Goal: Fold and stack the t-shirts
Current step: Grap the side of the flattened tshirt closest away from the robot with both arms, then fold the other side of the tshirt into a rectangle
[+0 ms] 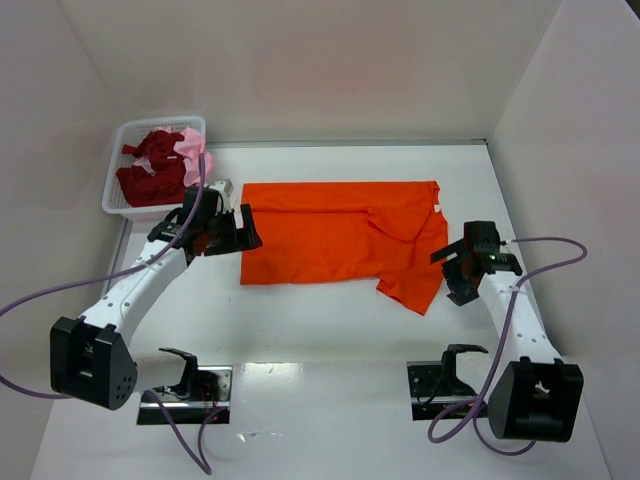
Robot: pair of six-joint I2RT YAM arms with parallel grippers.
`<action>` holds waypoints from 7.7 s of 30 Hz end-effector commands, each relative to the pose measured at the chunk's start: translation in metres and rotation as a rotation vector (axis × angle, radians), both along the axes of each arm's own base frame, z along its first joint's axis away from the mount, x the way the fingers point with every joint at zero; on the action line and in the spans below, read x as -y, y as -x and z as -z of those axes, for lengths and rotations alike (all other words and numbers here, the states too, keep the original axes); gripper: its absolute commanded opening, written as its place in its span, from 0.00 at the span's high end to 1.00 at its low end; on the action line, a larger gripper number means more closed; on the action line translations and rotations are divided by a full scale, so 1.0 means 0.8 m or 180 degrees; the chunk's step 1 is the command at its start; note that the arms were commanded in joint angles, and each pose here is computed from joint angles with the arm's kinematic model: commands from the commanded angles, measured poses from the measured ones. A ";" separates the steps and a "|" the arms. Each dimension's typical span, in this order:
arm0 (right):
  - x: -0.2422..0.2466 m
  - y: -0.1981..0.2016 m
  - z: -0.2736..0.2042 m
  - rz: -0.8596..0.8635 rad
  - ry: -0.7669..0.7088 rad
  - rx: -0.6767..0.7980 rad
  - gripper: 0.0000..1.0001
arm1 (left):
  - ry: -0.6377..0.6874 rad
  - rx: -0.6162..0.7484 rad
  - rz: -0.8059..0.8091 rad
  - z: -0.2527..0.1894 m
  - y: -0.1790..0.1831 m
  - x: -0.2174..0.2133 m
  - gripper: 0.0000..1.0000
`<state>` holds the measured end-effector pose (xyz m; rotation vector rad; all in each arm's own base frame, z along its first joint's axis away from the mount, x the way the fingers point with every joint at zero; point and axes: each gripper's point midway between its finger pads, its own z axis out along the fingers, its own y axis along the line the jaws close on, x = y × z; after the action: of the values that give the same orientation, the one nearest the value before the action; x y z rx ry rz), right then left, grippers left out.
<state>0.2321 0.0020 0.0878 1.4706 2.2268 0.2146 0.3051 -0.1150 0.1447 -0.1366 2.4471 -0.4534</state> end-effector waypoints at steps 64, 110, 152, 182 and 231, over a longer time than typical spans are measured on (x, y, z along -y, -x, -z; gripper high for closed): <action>0.009 -0.026 0.059 0.0128 0.0271 -0.0167 0.99 | 0.0159 -0.0599 -0.0635 0.069 -0.022 0.009 0.25; 0.008 -0.026 0.054 -0.0037 0.0248 -0.0064 0.99 | -0.0354 -0.1246 -0.1154 0.158 0.036 -0.015 0.75; -0.011 -0.077 -0.060 -0.0223 0.0068 0.0880 0.99 | -0.0143 -0.0601 -0.0643 0.035 -0.011 0.001 1.00; 0.012 -0.255 -0.084 -0.0421 0.0103 0.1237 0.99 | -0.0329 -0.0469 -0.0904 0.054 -0.169 -0.050 1.00; 0.008 -0.345 -0.016 -0.0805 0.0103 0.1226 0.96 | -0.0433 -0.0476 -0.1063 0.093 -0.236 -0.095 0.58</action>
<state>0.4804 0.0026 0.0738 1.1311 2.1600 0.4784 0.4850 -0.0467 0.0607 -0.5379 2.5670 -0.1552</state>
